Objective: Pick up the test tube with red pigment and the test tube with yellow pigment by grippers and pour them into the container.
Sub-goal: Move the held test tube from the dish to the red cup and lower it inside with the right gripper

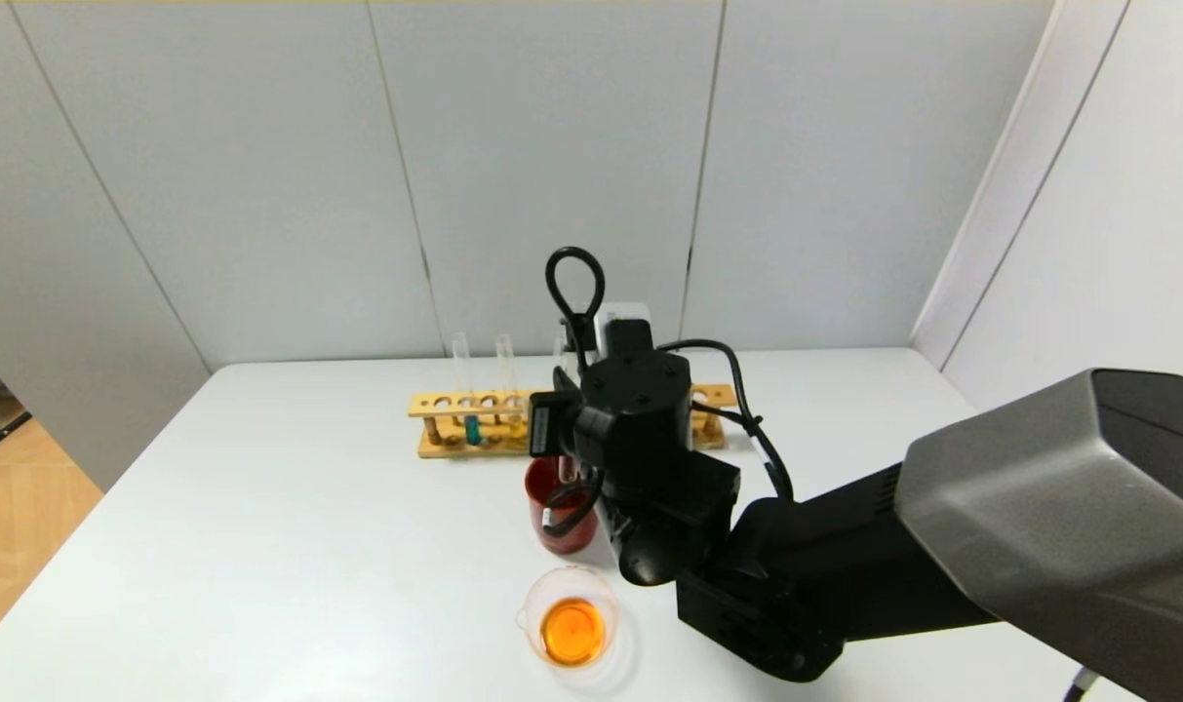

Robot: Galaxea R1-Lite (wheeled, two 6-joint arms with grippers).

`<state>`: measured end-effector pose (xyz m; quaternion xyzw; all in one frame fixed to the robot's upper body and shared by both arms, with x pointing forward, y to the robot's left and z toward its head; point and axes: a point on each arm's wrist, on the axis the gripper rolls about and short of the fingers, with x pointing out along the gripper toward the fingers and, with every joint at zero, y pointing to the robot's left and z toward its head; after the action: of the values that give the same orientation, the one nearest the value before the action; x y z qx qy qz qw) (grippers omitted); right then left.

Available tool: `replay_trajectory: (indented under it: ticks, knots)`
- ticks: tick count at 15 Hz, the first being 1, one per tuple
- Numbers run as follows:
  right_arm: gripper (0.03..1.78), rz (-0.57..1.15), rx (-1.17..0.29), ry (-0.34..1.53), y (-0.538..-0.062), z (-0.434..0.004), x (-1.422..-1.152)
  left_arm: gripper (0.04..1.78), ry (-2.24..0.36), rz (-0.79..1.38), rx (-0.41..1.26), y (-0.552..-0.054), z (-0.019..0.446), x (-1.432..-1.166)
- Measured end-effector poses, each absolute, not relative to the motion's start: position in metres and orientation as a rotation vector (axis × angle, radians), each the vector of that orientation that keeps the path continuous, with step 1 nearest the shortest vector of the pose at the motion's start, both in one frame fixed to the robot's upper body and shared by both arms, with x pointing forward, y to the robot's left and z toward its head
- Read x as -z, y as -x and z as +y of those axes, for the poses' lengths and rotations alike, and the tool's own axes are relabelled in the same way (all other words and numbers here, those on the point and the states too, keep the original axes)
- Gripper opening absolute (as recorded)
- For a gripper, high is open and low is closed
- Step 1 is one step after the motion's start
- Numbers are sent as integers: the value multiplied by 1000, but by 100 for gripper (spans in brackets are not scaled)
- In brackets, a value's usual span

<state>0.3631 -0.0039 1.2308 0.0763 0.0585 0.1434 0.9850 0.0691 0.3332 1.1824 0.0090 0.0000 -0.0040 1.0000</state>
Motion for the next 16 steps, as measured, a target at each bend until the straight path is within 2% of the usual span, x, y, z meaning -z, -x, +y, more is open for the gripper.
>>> replay_trajectory:
  ticks: [6, 16]
  knots:
    - [28, 187, -312, -39, -382, 3, -1187, 175, -18, 0, 8, -69, 333, -1182]
    - [28, 191, -417, 118, -379, 11, -1172, 175, -18, 0, 8, -69, 333, -1182]
